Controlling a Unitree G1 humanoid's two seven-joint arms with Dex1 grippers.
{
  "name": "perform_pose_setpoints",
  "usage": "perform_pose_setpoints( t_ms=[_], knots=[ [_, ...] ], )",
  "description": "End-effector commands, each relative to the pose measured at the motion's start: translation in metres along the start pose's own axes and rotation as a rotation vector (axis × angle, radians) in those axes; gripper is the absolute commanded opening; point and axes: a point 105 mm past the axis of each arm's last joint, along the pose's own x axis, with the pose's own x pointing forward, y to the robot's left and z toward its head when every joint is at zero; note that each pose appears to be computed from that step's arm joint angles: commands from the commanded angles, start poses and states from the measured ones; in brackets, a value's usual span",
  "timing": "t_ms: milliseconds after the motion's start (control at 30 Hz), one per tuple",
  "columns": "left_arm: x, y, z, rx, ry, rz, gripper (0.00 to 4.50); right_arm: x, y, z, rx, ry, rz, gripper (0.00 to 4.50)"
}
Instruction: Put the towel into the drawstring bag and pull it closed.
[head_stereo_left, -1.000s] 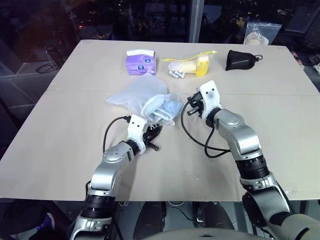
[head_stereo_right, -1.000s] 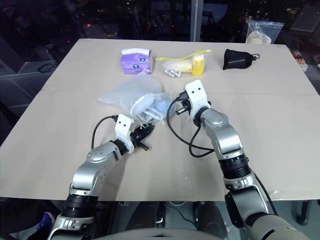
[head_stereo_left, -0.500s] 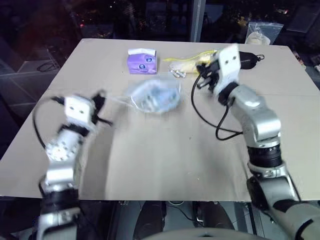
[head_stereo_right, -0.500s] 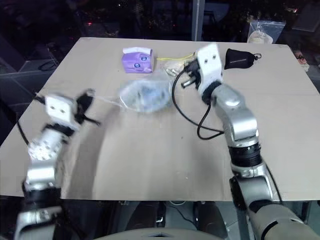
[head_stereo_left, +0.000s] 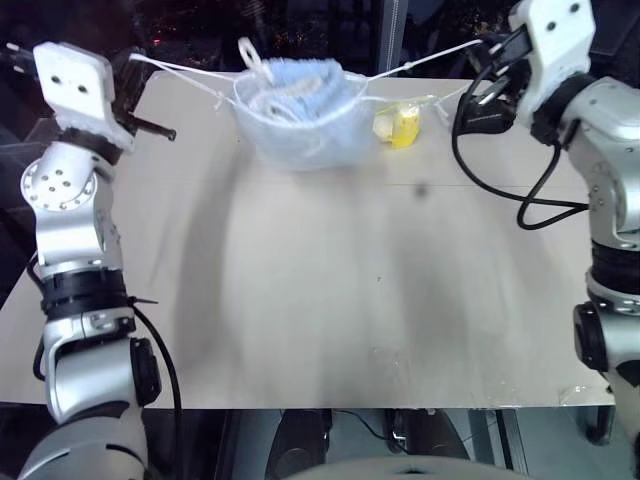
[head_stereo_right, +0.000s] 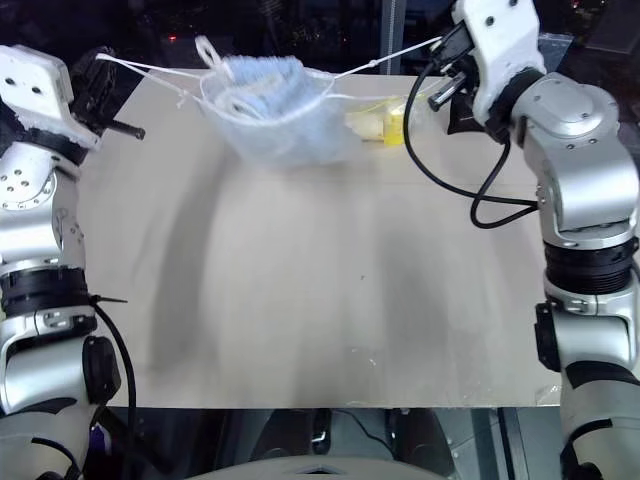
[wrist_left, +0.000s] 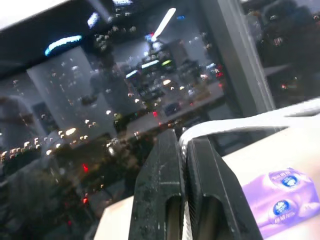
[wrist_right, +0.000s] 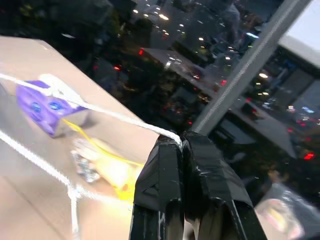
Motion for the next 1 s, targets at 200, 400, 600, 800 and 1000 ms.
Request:
perform_pose_setpoints(
  t_ms=[200, 400, 600, 800, 1000],
  knots=[
    [0.014, -0.026, -0.016, -0.038, 0.077, -0.106, 0.04, -0.007, -0.019, 0.017, -0.086, -0.069, -0.028, 0.0],
    [0.027, -0.025, 0.014, -0.027, -0.035, -0.11, 0.04, -0.01, -0.016, 0.023, -0.05, -0.099, -0.004, 0.0],
    [0.011, -0.041, -0.014, -0.068, 0.026, -0.156, 0.04, -0.025, -0.01, -0.008, -0.142, 0.028, 0.017, 0.0],
    [0.017, -0.027, 0.029, -0.106, -0.145, -0.098, 0.04, -0.035, -0.016, 0.059, 0.094, -0.187, 0.056, 0.0],
    [0.025, -0.022, 0.04, -0.133, -0.161, -0.098, 0.04, -0.047, -0.007, 0.096, 0.339, -0.292, 0.242, 0.0]
  ],
)
